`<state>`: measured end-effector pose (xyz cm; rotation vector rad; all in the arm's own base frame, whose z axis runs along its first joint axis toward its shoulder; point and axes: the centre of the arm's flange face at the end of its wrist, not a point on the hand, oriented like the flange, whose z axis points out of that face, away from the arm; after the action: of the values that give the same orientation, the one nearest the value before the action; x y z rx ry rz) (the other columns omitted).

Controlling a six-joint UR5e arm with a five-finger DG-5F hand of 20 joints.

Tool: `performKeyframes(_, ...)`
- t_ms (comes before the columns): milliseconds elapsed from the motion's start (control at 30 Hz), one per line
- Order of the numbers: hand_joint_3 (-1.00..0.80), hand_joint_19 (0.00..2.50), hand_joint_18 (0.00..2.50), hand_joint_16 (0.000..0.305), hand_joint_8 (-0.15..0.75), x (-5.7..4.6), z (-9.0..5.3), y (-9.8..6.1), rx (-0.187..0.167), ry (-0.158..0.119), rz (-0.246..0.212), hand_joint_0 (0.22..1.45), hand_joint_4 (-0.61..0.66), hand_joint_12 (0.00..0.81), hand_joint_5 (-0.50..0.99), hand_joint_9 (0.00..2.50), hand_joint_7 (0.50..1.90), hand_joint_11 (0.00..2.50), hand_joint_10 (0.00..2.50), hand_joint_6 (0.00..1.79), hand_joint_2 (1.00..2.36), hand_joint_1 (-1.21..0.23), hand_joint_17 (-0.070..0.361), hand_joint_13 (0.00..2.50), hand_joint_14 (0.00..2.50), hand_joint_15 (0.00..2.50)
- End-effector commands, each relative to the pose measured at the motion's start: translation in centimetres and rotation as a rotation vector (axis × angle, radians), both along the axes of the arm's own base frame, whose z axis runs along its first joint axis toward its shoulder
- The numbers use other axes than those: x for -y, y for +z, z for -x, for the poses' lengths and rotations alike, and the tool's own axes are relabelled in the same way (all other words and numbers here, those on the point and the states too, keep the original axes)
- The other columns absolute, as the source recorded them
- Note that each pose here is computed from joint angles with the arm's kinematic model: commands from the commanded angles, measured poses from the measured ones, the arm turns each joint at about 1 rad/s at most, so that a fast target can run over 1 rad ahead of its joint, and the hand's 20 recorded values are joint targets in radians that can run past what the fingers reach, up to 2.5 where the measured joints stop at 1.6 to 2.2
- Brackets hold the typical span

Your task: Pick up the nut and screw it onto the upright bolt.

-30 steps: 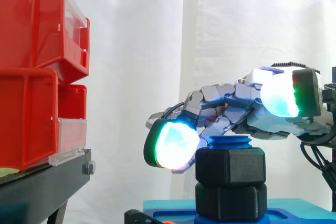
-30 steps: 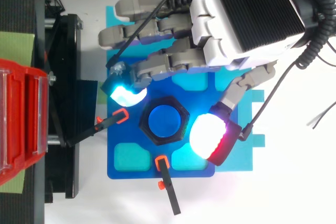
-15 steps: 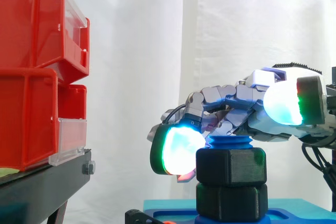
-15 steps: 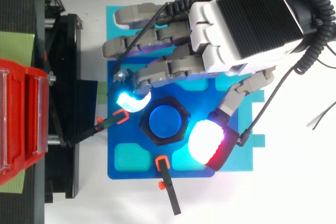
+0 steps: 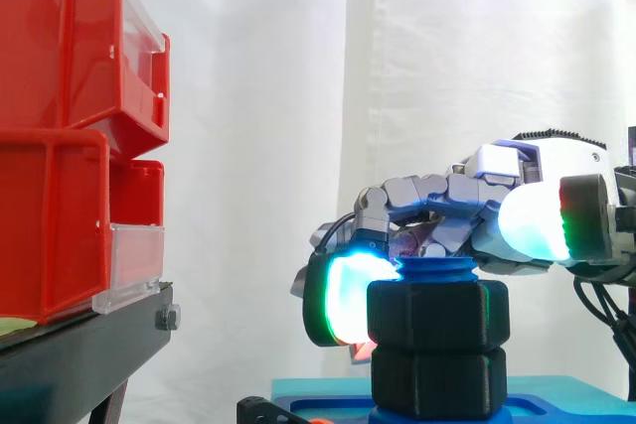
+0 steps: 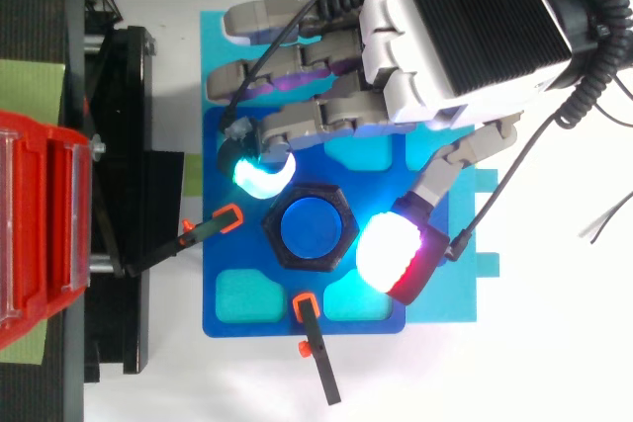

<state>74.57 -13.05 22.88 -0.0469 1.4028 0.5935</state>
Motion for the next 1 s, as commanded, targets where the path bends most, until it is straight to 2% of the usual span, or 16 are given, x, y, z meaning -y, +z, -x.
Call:
performKeyframes(0,-0.50,0.00,0.10,0.029,0.234,0.6,0.1,0.0,0.001,-0.008,0.000,0.48,0.12,0.259,0.04,0.96,1.28,0.00,0.00,0.50,1.00,-0.26,0.064,0.46,0.00,0.00)
performKeyframes(333,-0.50,0.00,0.19,0.025,0.232,1.7,0.3,0.2,0.008,-0.020,0.000,0.49,0.09,0.238,0.06,1.08,1.33,0.00,0.00,0.50,1.00,-0.27,0.056,0.55,0.00,0.00)
performKeyframes(567,-0.50,0.00,0.27,0.023,0.211,1.9,0.1,0.5,0.020,-0.021,0.001,0.49,0.07,0.222,0.07,1.17,1.36,0.00,0.00,0.50,1.00,-0.28,0.052,0.61,0.00,0.00)
performKeyframes(800,-0.50,0.00,0.22,0.025,0.237,2.1,-0.3,1.4,0.037,-0.022,0.004,0.49,0.15,0.247,0.01,1.05,1.19,0.00,0.00,0.50,1.00,-0.28,0.057,0.55,0.00,0.00)
performKeyframes(933,-0.50,0.00,0.18,0.028,0.238,1.8,-0.4,1.5,0.040,-0.018,0.003,0.48,0.22,0.263,-0.05,0.98,0.96,0.00,0.00,0.50,1.00,-0.29,0.064,0.52,0.00,0.00)
performKeyframes(967,-0.50,0.00,0.17,0.029,0.239,1.7,-0.4,1.5,0.040,-0.017,0.004,0.47,0.22,0.267,-0.05,0.97,0.94,0.00,0.00,0.50,1.00,-0.29,0.065,0.51,0.00,0.00)
